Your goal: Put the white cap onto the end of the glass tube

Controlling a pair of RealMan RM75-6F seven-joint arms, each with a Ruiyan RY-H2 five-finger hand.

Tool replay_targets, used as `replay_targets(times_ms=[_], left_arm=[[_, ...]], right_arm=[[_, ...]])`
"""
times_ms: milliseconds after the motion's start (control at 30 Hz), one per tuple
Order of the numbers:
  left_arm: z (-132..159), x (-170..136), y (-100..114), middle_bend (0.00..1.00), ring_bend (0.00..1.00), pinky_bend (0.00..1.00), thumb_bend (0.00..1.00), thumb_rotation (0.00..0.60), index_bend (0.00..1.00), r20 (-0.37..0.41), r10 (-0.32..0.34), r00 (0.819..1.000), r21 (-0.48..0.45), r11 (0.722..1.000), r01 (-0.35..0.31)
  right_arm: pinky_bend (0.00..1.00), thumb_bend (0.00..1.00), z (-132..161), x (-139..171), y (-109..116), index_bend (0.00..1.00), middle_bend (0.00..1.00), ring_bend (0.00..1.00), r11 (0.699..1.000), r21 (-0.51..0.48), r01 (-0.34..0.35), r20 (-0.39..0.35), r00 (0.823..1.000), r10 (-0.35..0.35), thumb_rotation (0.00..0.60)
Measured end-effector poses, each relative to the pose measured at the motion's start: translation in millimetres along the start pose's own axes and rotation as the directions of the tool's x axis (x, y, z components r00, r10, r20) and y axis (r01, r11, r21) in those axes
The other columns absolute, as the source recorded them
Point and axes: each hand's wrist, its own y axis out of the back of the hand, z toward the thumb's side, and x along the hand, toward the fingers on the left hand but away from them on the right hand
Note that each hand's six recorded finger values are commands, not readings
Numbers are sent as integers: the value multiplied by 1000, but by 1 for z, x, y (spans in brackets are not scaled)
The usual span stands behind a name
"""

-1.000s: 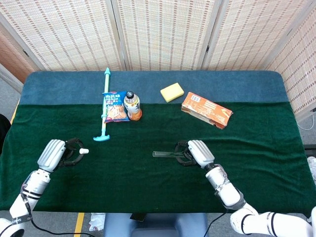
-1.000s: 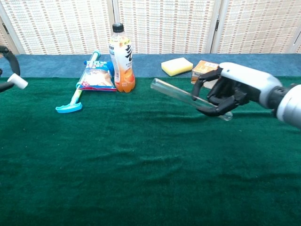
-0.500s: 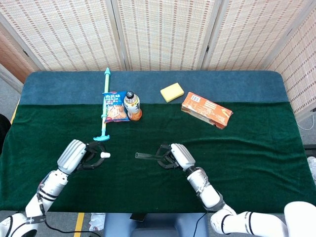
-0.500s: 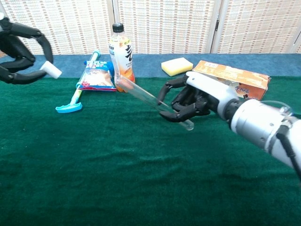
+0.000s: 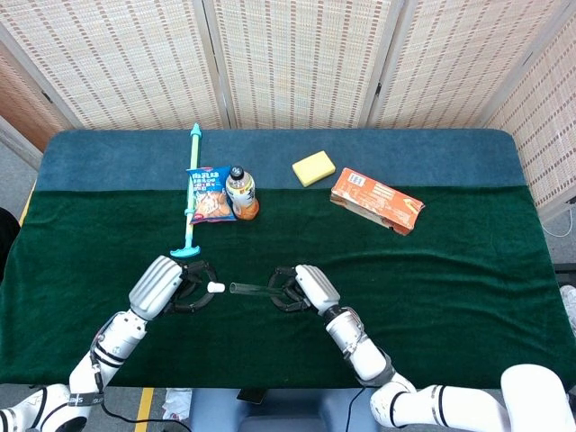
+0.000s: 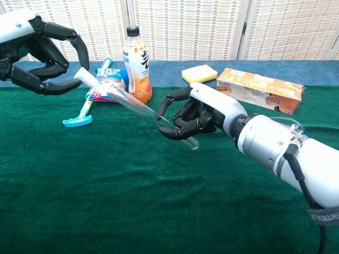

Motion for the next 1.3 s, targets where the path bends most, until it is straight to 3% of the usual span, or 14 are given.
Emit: replay_targets(times_ms=[1300], left_arm=[[1, 1, -4, 979, 904, 832, 601, 600, 665, -2, 11, 1000, -40, 999, -11]], right_arm=[[1000, 608, 11, -8, -14, 867, 958, 1000, 999, -42, 6, -25, 1000, -7, 600]])
